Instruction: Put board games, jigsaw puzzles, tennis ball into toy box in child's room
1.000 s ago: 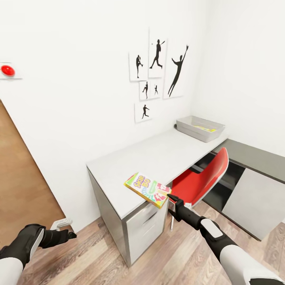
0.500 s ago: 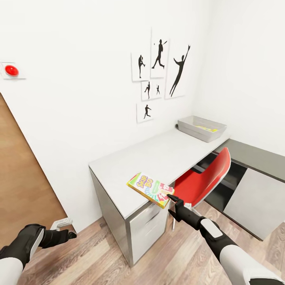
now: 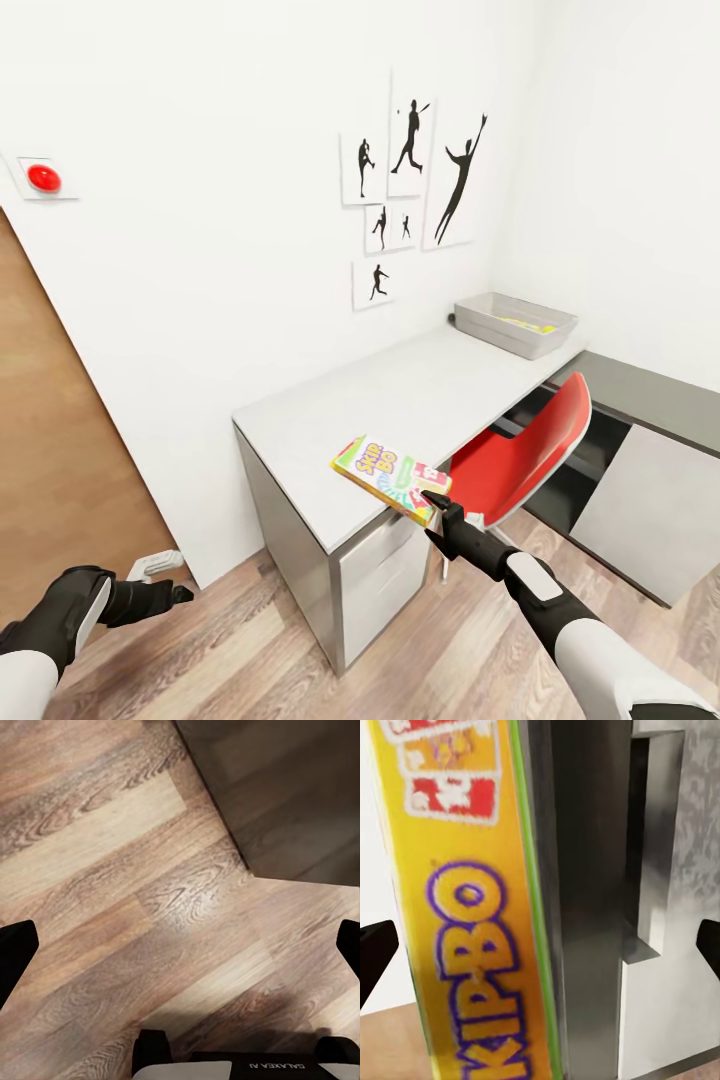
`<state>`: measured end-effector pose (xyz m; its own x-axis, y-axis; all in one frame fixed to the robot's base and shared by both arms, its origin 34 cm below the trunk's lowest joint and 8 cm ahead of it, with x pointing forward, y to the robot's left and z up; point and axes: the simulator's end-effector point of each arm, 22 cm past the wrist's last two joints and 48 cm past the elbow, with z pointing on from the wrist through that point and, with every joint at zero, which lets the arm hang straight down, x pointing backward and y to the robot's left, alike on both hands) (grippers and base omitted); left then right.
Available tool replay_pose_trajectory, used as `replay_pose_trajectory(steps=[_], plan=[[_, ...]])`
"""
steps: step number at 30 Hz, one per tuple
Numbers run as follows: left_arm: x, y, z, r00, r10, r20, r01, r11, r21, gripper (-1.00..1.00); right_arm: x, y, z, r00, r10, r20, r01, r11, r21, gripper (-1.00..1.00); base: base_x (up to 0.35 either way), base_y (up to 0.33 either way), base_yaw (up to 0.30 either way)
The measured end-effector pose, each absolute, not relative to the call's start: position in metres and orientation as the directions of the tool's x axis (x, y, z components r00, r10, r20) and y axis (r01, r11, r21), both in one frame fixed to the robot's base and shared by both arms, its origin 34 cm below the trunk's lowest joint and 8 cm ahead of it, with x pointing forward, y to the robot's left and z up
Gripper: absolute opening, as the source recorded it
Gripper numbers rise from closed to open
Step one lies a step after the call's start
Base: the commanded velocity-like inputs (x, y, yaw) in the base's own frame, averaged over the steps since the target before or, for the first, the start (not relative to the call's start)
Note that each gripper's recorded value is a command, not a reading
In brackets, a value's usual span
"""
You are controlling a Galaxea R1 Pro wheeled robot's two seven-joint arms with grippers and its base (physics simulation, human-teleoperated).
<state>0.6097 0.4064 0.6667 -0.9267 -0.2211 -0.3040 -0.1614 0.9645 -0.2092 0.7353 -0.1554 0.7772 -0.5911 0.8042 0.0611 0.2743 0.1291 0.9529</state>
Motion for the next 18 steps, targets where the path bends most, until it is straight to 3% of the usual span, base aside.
replay_pose_trajectory(steps=[3, 4, 18], plan=[[0.6096, 0.4065, 0.6667, -0.927, -0.221, -0.304, -0.161, 0.965, -0.209, 1.00, 0.7357, -0.1553, 0.7780, -0.592, 0.804, 0.059, 0.272, 0.130, 0.954, 1.00, 0.000, 0.005, 0.000], [0.6096, 0.4065, 0.6667, -0.927, -0.221, -0.304, -0.161, 0.965, -0.209, 1.00, 0.7358, -0.1553, 0.7782, -0.592, 0.804, 0.059, 0.271, 0.130, 0.954, -1.00, 0.000, 0.002, 0.000], [0.6099, 0.4063, 0.6668, -0.926, -0.221, -0.305, -0.161, 0.964, -0.210, 1.00, 0.7363, -0.1553, 0.7792, -0.592, 0.804, 0.058, 0.268, 0.128, 0.955, -1.00, 0.000, 0.000, 0.000]])
